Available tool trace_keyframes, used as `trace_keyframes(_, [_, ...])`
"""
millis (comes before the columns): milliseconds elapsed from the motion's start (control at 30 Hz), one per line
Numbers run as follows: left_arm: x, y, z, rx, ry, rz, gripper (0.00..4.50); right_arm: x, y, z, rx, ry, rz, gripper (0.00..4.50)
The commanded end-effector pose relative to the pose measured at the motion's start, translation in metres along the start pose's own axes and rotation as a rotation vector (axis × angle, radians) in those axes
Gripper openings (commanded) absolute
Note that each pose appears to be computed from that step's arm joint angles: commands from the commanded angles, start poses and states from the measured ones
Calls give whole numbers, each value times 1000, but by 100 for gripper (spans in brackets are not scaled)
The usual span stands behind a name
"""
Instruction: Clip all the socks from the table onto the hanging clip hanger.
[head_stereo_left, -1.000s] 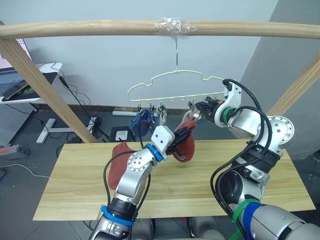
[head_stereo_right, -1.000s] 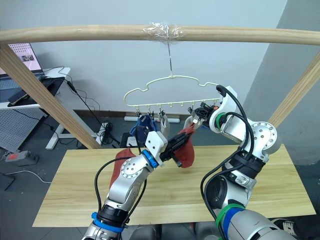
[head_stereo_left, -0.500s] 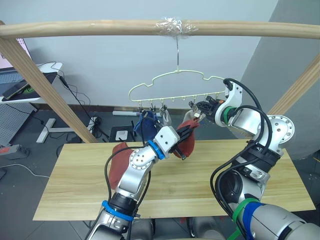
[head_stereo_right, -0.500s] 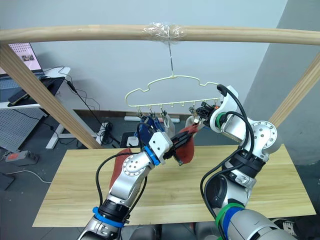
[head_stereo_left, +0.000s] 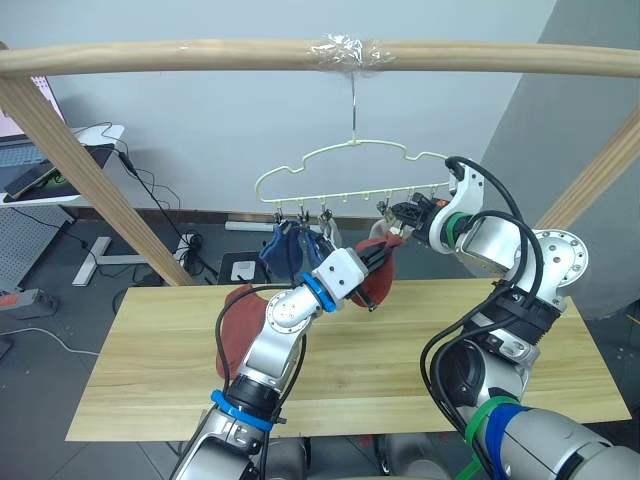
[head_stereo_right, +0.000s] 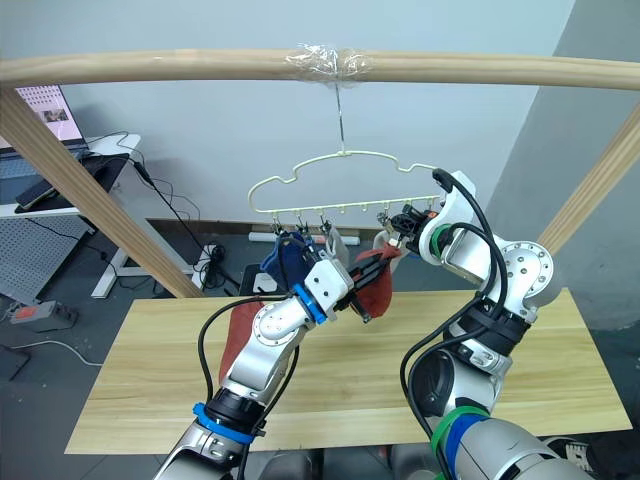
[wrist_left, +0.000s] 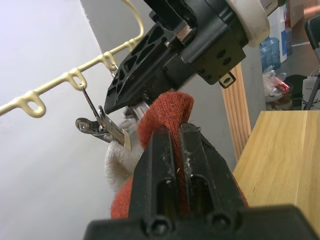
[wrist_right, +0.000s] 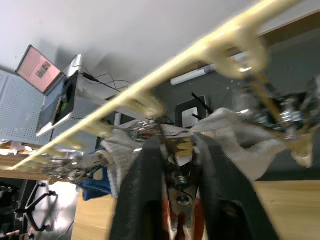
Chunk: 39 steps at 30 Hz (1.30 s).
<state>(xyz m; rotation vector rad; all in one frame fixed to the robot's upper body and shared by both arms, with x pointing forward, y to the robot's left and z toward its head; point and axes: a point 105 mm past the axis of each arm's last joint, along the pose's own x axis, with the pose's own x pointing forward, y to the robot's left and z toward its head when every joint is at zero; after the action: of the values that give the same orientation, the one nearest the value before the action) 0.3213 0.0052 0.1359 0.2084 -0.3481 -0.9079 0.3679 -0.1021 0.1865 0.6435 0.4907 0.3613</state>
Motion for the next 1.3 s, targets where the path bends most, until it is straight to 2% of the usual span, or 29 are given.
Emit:
trace_keyframes(33, [5,0,19,33,-69,-3,0,0,9,-4,-3,1,37,261])
trace_keyframes(200, [6,0,19,30,-73,-10,0,-1,8,-3,2,-6,38,428])
trace_keyframes(233, [6,0,19,29,-72,-13,0,-2,8,-1,1,-14,42,446])
trace_keyframes(467, [11,-8,15,-40,-60,-37,0,-21,12,19,-18,-100,135,446])
trace_keyframes(600, [17,-8,13,-156,-66,-29,0,-42,12,16,-126,-121,216,446])
trace_keyframes(667, [20,-10,12,-213,-64,-39,50,-54,9,9,-179,-114,243,450])
trace_keyframes(700, [21,-11,11,-235,-62,-46,61,-59,8,7,-197,-112,253,450])
trace_keyframes(833, [20,-11,4,-340,-35,-54,177,-70,-1,-2,-222,-109,241,450])
trace_keyframes(933, [8,-15,-11,-390,43,-93,263,-69,-10,-11,-229,-101,190,450])
trace_keyframes(1000, [-4,-7,-15,-434,76,-78,317,-67,-15,-16,-230,-113,163,450])
trace_keyframes(1133, [-32,12,-21,-437,172,-34,317,-64,-29,-23,-264,-157,87,450])
trace_keyframes(1233, [-51,24,-21,-432,242,15,317,-63,-38,-22,-395,-213,-2,450])
trace_keyframes(1300, [-62,31,-18,-418,268,50,317,-62,-42,-17,-555,-284,-66,450])
